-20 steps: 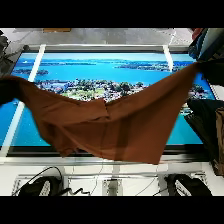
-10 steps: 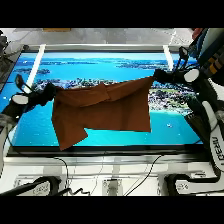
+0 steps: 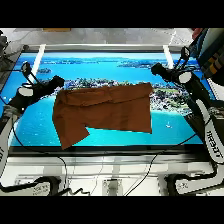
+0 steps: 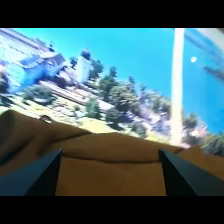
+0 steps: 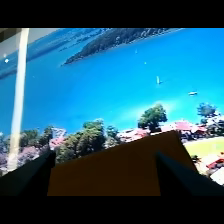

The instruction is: Fold the clothes and pants, and hang the long-sleeved shirts on hangers.

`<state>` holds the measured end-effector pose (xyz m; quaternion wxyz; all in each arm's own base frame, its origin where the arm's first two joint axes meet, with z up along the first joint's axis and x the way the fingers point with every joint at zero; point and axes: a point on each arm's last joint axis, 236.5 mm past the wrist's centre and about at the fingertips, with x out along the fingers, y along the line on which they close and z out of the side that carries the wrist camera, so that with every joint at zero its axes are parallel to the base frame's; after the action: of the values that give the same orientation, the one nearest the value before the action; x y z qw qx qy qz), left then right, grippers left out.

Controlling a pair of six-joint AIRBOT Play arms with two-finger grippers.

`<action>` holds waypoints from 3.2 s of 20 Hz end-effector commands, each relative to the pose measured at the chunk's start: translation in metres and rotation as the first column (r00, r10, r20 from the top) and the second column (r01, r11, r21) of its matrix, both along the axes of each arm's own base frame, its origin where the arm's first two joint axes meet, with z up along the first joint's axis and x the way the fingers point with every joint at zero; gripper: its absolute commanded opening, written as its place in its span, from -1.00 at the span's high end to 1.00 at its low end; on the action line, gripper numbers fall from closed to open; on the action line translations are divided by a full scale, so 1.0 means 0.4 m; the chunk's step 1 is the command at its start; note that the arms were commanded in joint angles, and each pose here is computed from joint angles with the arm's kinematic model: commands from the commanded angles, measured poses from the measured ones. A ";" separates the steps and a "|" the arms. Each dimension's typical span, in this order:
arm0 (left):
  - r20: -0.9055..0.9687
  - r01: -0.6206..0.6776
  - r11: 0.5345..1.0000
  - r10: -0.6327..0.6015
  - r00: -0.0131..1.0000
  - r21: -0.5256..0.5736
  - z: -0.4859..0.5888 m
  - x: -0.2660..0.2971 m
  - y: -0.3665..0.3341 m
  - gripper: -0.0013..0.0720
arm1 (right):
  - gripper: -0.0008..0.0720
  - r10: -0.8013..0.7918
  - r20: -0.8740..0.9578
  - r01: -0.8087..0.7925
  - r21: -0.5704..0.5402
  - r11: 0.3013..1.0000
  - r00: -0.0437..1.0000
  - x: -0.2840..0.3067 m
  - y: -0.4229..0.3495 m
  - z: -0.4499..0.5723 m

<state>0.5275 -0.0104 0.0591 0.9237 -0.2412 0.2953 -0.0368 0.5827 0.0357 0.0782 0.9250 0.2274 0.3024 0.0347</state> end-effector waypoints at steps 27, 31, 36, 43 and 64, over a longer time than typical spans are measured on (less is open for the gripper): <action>-0.412 0.221 0.958 -0.279 0.868 -0.182 -0.399 -0.306 0.081 -0.02 | -0.02 0.388 -0.723 -0.374 0.192 0.907 0.571 -0.583 -0.192 -0.274; -0.410 0.222 0.958 -0.280 0.868 -0.183 -0.396 -0.306 0.081 0.92 | -0.07 0.545 -0.715 -0.253 0.483 0.838 0.439 -0.742 -0.063 -0.350; -0.411 0.219 0.958 -0.278 0.868 -0.186 -0.396 -0.306 0.081 0.92 | -0.54 0.488 -0.670 -0.072 0.547 0.834 0.559 -0.714 0.051 -0.448; -0.382 0.190 0.956 -0.265 0.885 -0.223 -0.379 -0.288 0.071 0.92 | -0.11 0.411 -0.729 -0.010 0.485 0.874 0.548 -0.704 0.123 -0.506; 0.487 0.117 0.943 -0.265 0.832 0.313 0.724 -0.403 0.000 0.92 | 0.94 0.444 0.322 -0.394 -0.212 0.894 0.836 -0.554 0.129 0.671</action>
<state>0.4070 -0.0094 0.2397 0.9508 -0.1282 0.2022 -0.1967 0.3974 0.0860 0.2324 0.9013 0.1257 0.3122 0.2729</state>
